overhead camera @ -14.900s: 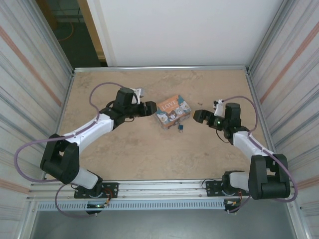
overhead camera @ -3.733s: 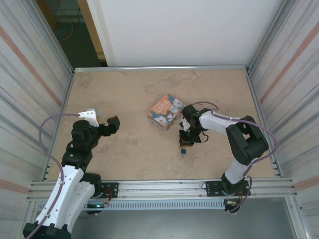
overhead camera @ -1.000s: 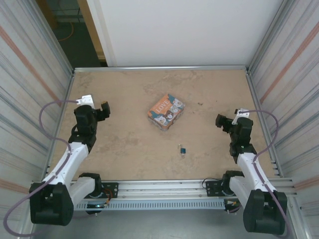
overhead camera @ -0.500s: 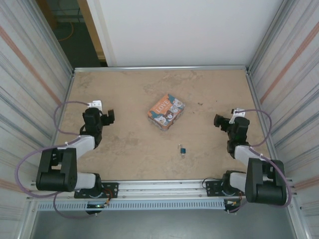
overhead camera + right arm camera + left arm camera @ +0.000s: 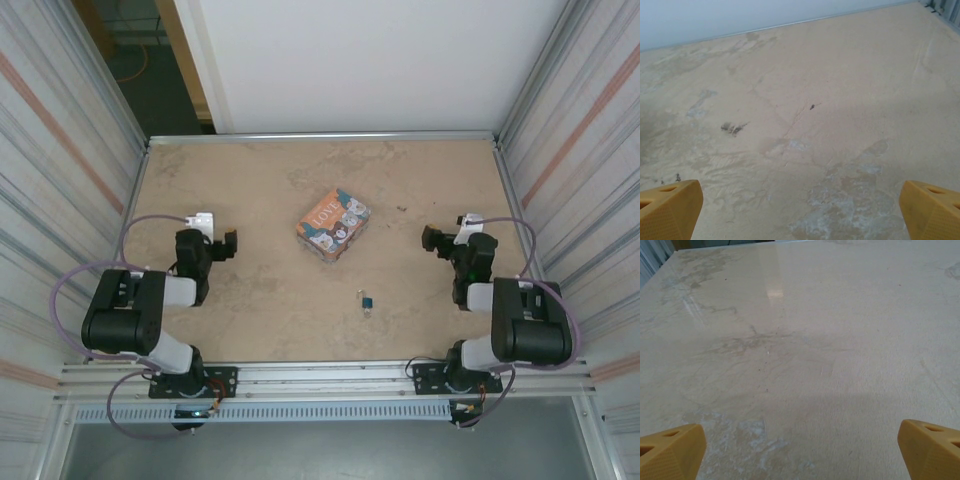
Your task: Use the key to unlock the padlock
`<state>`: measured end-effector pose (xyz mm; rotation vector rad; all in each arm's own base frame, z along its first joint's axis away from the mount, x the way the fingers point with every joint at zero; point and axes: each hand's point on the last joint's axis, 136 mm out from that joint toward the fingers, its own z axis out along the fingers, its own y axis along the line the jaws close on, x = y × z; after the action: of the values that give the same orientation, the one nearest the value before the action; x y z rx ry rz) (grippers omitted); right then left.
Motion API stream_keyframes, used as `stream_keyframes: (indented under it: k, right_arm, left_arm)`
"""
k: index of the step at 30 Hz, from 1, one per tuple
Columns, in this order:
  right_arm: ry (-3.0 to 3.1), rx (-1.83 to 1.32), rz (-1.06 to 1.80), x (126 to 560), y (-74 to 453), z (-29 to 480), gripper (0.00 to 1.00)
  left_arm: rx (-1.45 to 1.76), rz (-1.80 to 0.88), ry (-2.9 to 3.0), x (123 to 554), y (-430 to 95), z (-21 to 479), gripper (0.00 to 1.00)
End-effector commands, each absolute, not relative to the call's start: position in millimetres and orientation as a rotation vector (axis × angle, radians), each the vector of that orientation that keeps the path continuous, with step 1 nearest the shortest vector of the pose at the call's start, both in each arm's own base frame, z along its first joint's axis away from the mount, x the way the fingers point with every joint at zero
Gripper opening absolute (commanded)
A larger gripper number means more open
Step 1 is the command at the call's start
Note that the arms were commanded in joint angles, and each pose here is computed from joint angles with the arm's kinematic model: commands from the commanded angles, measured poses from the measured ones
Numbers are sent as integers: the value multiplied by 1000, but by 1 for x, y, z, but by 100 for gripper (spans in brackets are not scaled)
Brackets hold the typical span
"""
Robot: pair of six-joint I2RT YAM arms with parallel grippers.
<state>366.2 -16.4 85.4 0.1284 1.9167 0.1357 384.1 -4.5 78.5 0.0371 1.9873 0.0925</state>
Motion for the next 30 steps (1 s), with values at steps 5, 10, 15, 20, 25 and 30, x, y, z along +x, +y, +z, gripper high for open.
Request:
stream_keyframes:
  k: [5, 10, 15, 20, 25, 30]
  right_arm:
    - [1932, 30, 141, 388, -3, 86, 99]
    - [1989, 101, 89, 394, -13, 80, 99]
    - [1985, 104, 76, 394, -14, 81, 99]
    - [1985, 103, 74, 394, -13, 81, 99]
    - [1987, 104, 71, 395, -14, 81, 99]
    - [1988, 104, 70, 395, -14, 81, 99]
  left_arm:
    - [35, 62, 1956, 395, -1, 92, 99]
    - [37, 62, 1957, 395, -2, 92, 99]
    - [36, 63, 1955, 395, -1, 92, 99]
    - [36, 63, 1955, 395, -1, 92, 99]
    - [37, 62, 1955, 395, -2, 92, 99]
    - [36, 63, 1956, 394, -1, 92, 99]
